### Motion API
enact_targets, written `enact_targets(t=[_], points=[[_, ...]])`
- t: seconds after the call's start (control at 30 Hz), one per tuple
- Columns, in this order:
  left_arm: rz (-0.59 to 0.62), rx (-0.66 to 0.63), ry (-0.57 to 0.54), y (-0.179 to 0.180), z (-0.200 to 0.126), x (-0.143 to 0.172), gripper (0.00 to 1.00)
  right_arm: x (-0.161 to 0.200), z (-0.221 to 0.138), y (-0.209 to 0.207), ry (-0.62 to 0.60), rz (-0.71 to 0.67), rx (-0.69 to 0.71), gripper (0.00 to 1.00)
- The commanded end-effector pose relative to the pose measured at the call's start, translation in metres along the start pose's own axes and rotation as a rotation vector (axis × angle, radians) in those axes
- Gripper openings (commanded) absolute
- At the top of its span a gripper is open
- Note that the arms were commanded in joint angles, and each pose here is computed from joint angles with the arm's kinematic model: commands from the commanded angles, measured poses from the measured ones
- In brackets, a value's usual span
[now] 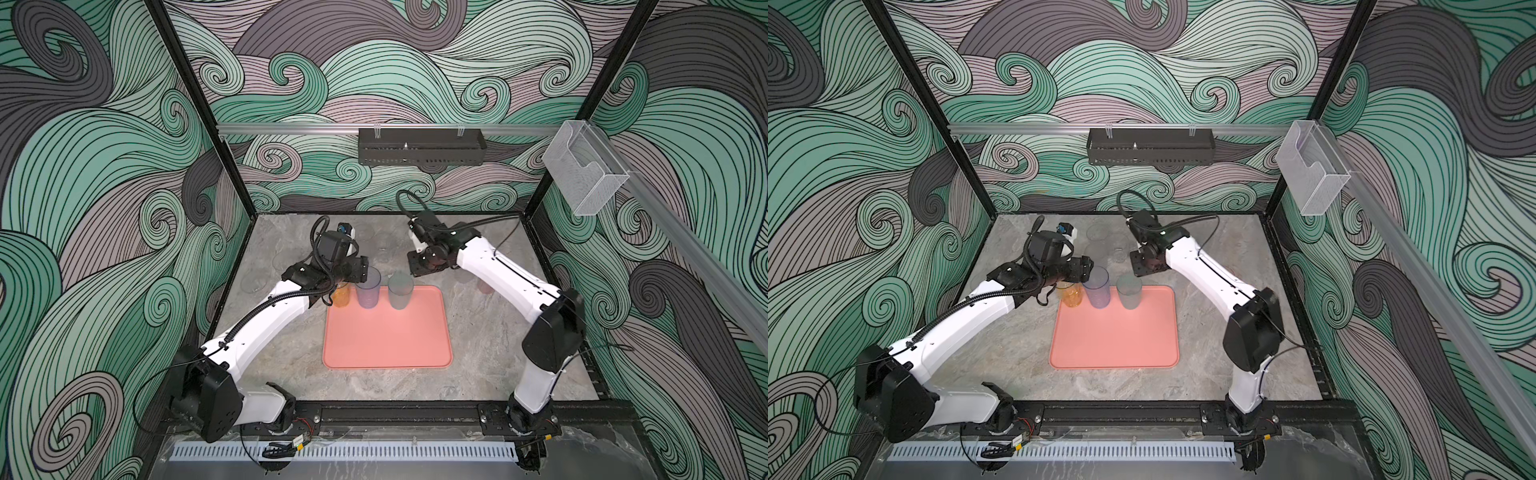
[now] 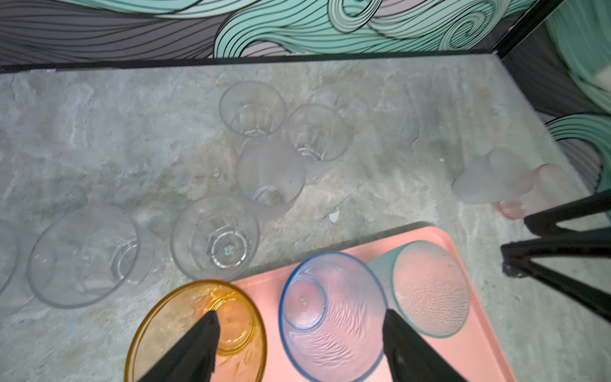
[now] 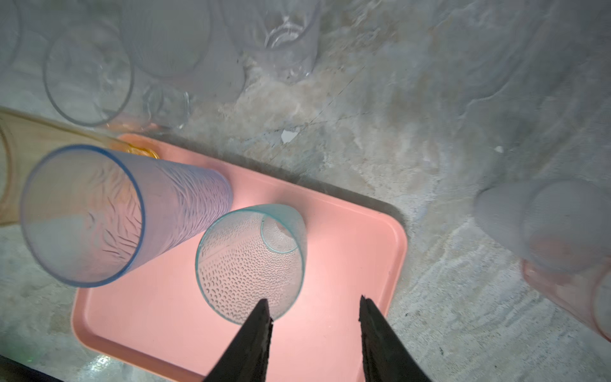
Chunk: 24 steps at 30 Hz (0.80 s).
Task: Place the glasses into the tray
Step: Place the glass on the tray, then pick up the glass from the middle-right of the table.
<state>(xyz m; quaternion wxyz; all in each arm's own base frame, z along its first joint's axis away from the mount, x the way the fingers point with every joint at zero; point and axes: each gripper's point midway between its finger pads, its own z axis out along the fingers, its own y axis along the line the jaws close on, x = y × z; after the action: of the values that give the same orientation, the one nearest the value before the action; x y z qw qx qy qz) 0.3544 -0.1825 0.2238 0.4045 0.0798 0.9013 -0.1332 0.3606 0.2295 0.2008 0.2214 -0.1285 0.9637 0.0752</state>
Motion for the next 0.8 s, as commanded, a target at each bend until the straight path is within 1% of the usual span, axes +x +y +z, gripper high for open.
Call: enact_targets(t=[0.0, 0.1, 0.2, 0.23, 0.27, 0.33, 0.4, 0.5, 0.63, 0.77], points=[[0.025, 0.112, 0.0, -0.029, 0.001, -0.005, 0.79, 0.008, -0.009, -0.053, -0.001, 0.155, 0.071, 0.46], [0.114, 0.163, 0.03, -0.05, 0.008, 0.007, 0.79, 0.012, -0.015, -0.094, -0.021, 0.257, 0.144, 0.49], [0.202, 0.194, 0.069, -0.067, 0.014, 0.021, 0.8, 0.021, -0.023, -0.137, -0.046, 0.356, 0.262, 0.53], [0.218, 0.2, 0.074, -0.07, 0.014, 0.024, 0.8, 0.026, -0.026, -0.153, -0.051, 0.396, 0.308, 0.55], [0.228, 0.202, 0.095, -0.072, 0.02, 0.03, 0.8, 0.034, -0.025, -0.167, -0.047, 0.437, 0.349, 0.55], [0.232, 0.218, 0.111, -0.077, 0.024, 0.036, 0.8, 0.048, -0.021, -0.19, -0.044, 0.518, 0.403, 0.56], [0.236, 0.23, 0.109, -0.079, 0.023, 0.038, 0.8, 0.062, -0.013, -0.205, -0.039, 0.609, 0.4, 0.55], [0.247, 0.235, 0.109, -0.079, 0.022, 0.042, 0.8, 0.069, 0.003, -0.214, -0.062, 0.712, 0.327, 0.52], [0.266, 0.218, 0.129, -0.075, 0.024, 0.049, 0.8, 0.073, 0.019, -0.229, -0.051, 0.78, 0.321, 0.48], [0.269, 0.182, 0.156, -0.068, 0.03, 0.055, 0.81, 0.073, 0.032, -0.241, -0.042, 0.817, 0.308, 0.47]])
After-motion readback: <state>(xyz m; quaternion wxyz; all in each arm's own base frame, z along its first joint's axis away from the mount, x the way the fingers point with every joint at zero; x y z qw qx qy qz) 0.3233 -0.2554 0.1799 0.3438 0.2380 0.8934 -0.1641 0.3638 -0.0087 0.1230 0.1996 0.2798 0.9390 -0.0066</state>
